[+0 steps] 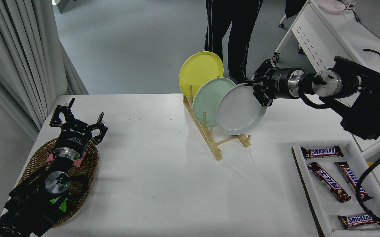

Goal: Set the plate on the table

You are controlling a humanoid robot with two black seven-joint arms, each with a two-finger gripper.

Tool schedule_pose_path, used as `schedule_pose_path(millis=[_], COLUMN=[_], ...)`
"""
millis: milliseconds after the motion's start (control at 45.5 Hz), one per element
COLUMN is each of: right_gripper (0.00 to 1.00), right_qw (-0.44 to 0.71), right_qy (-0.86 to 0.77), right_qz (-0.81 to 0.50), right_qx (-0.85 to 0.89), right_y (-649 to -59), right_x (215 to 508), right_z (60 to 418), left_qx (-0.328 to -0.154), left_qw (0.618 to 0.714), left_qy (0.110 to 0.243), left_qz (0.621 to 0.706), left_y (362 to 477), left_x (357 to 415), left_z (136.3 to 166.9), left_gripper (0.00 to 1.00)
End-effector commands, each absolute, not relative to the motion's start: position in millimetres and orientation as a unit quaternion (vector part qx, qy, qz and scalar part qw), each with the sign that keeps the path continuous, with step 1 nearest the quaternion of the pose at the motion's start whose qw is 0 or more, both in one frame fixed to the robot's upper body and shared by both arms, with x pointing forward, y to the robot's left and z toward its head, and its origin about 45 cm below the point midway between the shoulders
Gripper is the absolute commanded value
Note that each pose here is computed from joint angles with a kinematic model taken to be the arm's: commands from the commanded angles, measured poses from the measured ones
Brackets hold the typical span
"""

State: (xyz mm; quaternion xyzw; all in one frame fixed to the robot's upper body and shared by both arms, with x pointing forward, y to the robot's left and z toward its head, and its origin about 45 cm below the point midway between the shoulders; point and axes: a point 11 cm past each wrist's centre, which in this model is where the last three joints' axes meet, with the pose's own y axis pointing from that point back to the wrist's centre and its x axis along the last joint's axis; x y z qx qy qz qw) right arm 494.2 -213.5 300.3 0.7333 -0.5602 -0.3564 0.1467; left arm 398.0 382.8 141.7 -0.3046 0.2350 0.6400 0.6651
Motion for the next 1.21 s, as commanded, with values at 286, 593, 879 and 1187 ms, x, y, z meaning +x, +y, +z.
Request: schedule_pose_path(millis=[286,593,879,1187], right_gripper=[0.00,0.00,0.00,0.00], right_qw=[0.085,0.101,0.122,0.125], right_qy=[-0.537,-0.506,-0.515,-0.499], right_qz=[-0.557,-0.655,-0.701,-0.745], right_qx=[0.628,0.552,0.478,0.424], right_y=[-156,-149,-164,-168], right_x=[464,427,405,387], right_z=[311,275,225,189], left_qx=[-0.305,-0.305,-0.305,-0.305], left_qw=[0.6647,0.6651,0.6651,0.6651], left_qy=[0.235,0.235,0.235,0.235], left_qz=[0.6403,0.6402,0.6402,0.6402], left_y=[383.2,382.9,382.9,382.9], left_x=[398.0,398.0,398.0,398.0], left_z=[141.9,141.7,141.7,141.7], left_gripper=[1.00,1.00,1.00,1.00])
